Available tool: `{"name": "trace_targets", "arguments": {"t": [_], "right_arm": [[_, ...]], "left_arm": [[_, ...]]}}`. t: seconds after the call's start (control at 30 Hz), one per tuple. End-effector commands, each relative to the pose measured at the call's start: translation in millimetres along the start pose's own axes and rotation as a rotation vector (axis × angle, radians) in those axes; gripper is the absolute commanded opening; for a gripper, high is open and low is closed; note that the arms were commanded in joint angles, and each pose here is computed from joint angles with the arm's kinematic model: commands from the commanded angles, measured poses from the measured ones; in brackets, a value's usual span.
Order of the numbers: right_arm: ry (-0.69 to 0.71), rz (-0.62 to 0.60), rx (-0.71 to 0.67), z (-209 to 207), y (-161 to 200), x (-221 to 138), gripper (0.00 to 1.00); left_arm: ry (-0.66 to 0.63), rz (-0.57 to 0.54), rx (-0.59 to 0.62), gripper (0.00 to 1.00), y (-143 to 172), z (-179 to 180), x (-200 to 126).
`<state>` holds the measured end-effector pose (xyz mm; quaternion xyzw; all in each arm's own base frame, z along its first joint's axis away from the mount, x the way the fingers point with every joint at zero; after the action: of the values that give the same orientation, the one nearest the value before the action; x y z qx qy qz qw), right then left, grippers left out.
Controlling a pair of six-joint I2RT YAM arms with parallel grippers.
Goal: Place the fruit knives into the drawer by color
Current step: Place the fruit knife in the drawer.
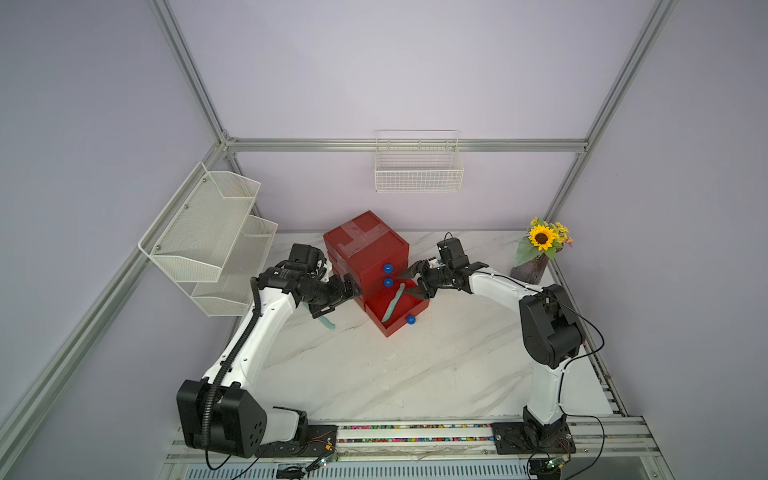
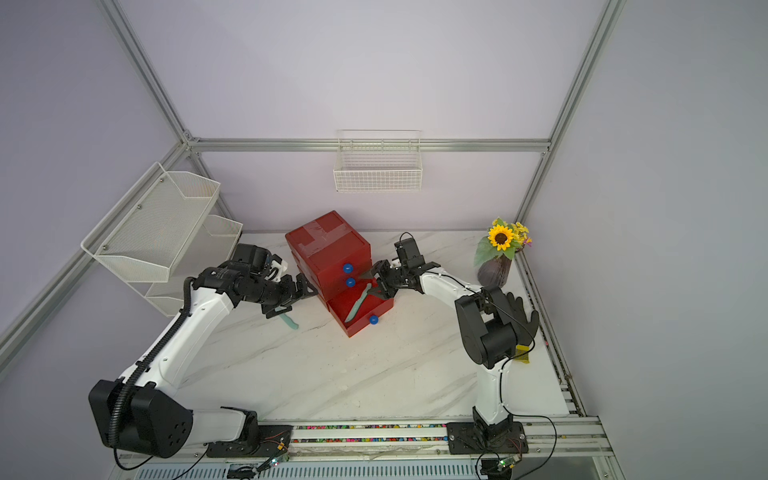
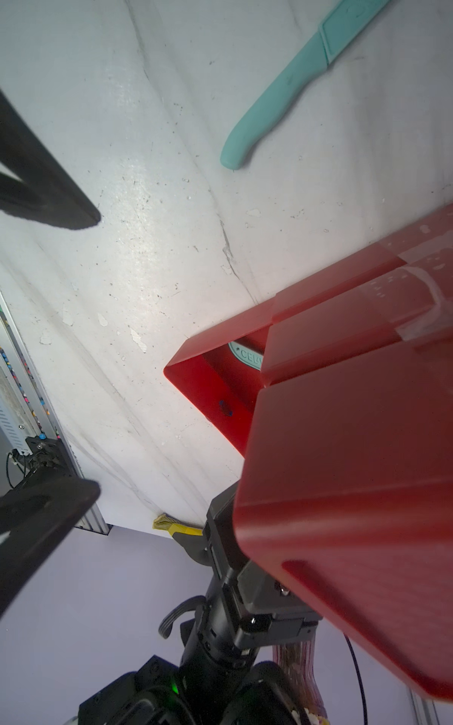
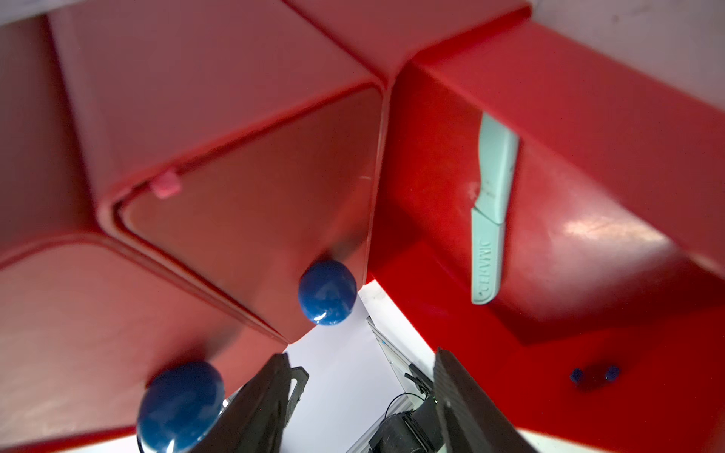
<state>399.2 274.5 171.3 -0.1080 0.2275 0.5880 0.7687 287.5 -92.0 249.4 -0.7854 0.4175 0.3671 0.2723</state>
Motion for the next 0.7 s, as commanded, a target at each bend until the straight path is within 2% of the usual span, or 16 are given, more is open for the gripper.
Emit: {"name": "trace_targets", "arguments": {"t": [0.0,0.07,0.23,0.33,0.5,0.67], "right_arm": [[-0.101,-0.042,-0.13,38.8,4.6,-23.2,0.61],[-0.113,-0.047,-0.191,50.4,6.6,-30.2,0.61],[-0.147,-0.032,-0.318,73.0,7.3,-36.0,0.62],[-0.162,-0.016,-0.369,77.2,6.4,-34.2,0.62],[-0.175,0.014,-0.413,76.2,7.9,-31.2,0.62],[-0.194,0.041,-0.429,72.4,5.1,-31.8,0.62]], "left_arm": [[-0.026,-0.035,-0.055,1.0,-7.0,9.8,5.9],[-0.077,-0.051,-0.104,1.0,-13.0,21.7,14.1],[-0.262,-0.066,-0.328,1.0,-33.7,65.4,38.0],[-0.321,-0.117,-0.427,0.95,-50.5,82.6,46.7],[-0.451,-0.043,-0.484,0.81,-68.6,102.4,74.0],[-0.501,-0.05,-0.501,0.71,-82.4,109.8,90.4]]}}
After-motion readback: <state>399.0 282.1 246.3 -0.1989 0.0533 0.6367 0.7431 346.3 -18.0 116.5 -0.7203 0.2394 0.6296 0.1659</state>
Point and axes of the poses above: each gripper's point midway between its finger pads, its own x axis out along the fingers, its own z axis along the line the jaws close on, y = z × x, the point moved 5 cm from there along -x, back along the fingers, and after that the axes turned 11 degrees about -x, right-handed, at the moved point
